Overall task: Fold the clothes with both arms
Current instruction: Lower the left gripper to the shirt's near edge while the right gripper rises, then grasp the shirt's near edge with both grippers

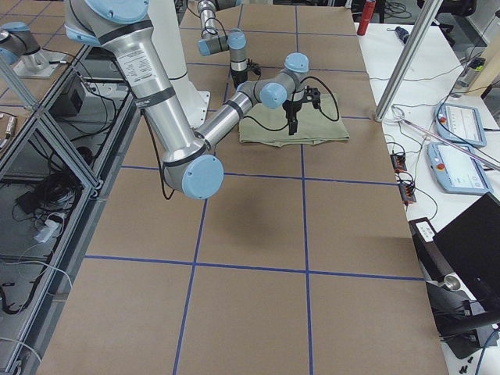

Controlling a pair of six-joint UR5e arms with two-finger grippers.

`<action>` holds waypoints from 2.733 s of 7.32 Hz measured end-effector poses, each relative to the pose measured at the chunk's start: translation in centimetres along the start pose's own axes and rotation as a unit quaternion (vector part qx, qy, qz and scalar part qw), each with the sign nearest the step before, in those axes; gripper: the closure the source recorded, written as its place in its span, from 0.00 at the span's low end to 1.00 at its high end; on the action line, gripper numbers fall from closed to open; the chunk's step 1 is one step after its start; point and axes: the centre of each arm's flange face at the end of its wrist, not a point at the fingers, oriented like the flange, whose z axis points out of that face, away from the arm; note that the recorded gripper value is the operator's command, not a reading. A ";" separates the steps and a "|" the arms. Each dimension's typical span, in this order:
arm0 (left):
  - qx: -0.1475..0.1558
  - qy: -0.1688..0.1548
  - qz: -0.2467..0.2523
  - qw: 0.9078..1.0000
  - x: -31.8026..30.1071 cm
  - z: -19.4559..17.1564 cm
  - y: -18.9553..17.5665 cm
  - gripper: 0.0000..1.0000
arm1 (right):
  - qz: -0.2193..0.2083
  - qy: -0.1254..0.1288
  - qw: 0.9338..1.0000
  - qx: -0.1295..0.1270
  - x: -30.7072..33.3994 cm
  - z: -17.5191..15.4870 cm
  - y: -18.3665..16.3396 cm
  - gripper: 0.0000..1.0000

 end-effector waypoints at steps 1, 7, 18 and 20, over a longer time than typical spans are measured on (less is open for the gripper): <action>0.004 0.001 -0.001 1.000 0.0 0.0 -0.2 0.39 | 0.000 0.000 1.000 0.000 0.0 0.0 0.0 0.00; 0.010 -0.005 -0.005 1.000 -0.2 -0.8 -0.8 0.49 | 0.002 0.003 1.000 0.000 0.1 0.2 -0.2 0.00; 0.001 -0.003 0.009 1.000 -0.1 -5.2 0.8 1.00 | 0.124 0.008 0.992 -0.014 -6.2 4.3 8.4 0.00; -0.001 -0.006 0.010 1.000 -0.3 -5.0 1.2 1.00 | 0.176 0.029 0.984 0.000 -9.3 7.3 14.3 0.00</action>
